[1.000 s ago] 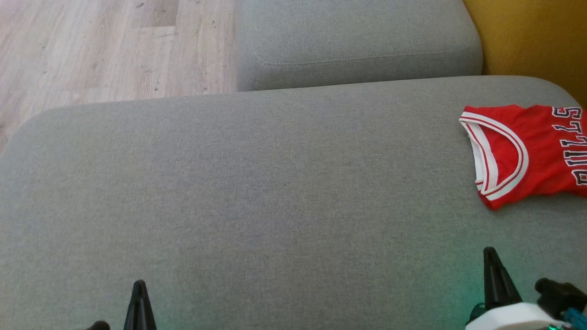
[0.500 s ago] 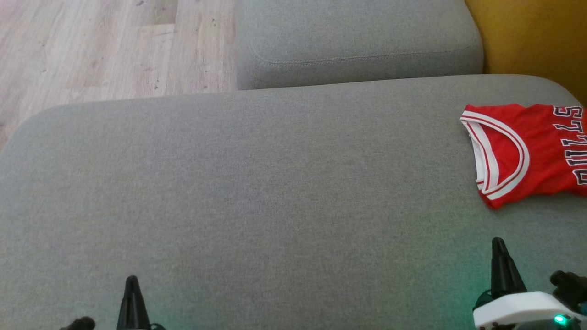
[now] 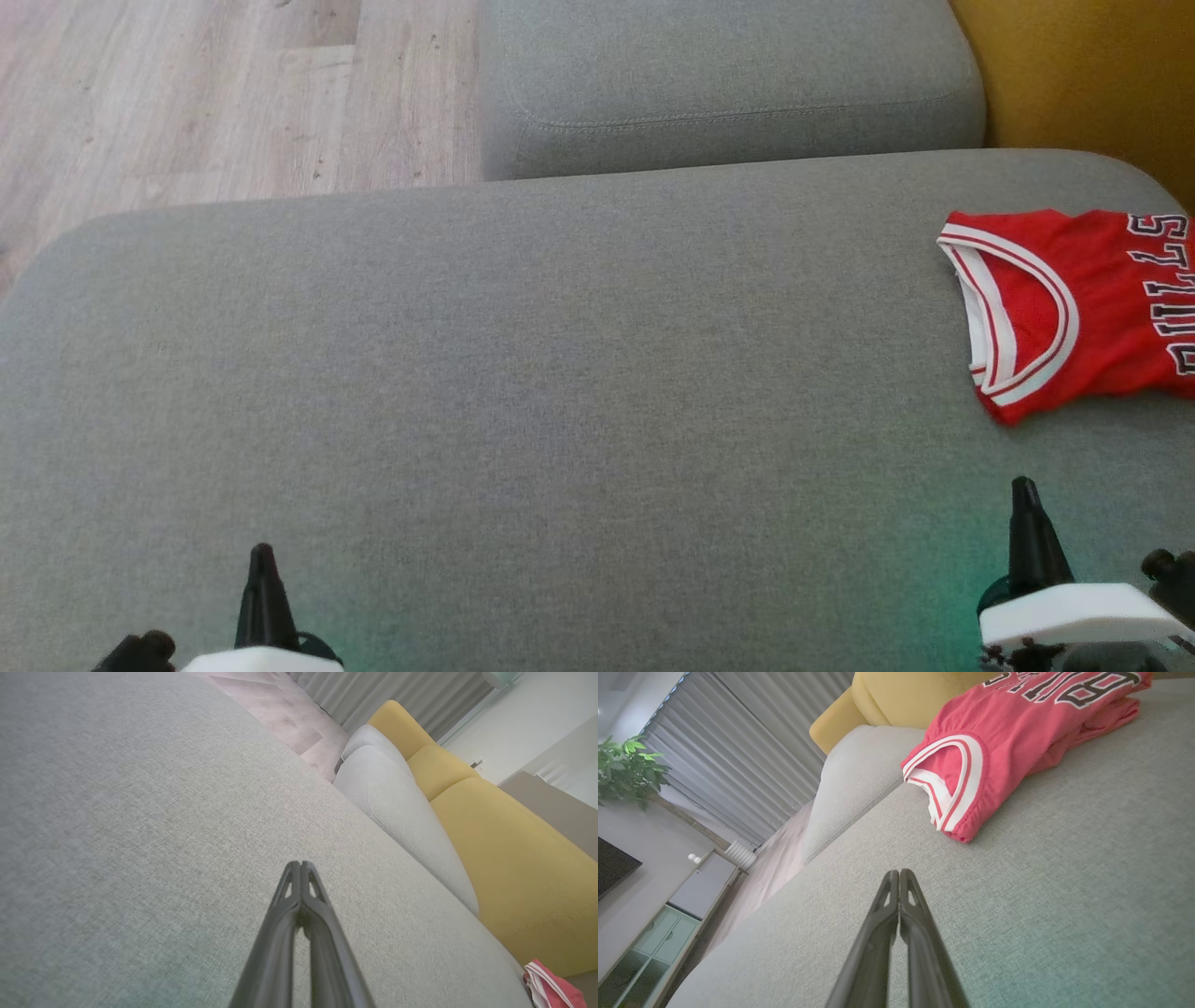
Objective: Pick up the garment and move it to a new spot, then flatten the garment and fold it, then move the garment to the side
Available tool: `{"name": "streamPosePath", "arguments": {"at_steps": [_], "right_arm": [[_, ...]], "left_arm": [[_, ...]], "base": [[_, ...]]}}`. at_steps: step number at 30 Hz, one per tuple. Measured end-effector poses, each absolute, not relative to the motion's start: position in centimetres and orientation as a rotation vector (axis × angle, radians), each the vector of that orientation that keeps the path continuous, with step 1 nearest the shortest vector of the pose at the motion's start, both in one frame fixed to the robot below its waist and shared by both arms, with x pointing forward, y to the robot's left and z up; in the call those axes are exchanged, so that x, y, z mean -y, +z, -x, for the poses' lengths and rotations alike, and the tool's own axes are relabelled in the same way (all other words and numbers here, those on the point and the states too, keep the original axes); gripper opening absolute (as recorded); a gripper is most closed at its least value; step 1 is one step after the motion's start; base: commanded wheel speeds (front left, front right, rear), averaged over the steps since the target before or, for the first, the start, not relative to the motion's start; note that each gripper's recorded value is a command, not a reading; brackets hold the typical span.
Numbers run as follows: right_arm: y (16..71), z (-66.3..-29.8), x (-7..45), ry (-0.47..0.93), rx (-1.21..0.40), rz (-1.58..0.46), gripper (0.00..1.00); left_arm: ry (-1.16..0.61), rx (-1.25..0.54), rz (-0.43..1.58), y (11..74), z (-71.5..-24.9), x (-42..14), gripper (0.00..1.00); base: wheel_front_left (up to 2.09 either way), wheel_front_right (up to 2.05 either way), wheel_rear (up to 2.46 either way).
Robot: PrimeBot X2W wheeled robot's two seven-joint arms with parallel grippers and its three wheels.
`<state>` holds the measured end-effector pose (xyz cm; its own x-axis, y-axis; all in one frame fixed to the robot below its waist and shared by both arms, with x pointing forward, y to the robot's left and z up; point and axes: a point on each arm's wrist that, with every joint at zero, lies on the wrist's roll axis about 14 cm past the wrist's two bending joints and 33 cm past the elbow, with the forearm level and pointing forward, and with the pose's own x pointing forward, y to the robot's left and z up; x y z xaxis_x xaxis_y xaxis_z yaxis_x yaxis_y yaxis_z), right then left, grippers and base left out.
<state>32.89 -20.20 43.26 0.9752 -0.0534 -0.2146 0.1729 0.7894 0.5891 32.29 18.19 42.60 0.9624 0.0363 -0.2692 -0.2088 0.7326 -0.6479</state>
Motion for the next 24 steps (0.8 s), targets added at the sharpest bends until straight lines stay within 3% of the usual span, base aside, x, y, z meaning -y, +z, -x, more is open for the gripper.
{"name": "streamPosePath", "arguments": {"at_steps": [24], "right_arm": [[44.1,-34.1,20.7,-0.157,-0.165,-0.960,0.00]], "left_arm": [[0.139,-0.218,1.019,43.7,-33.9,-18.4,0.00]], "base": [[0.00,0.00,0.00]]}}
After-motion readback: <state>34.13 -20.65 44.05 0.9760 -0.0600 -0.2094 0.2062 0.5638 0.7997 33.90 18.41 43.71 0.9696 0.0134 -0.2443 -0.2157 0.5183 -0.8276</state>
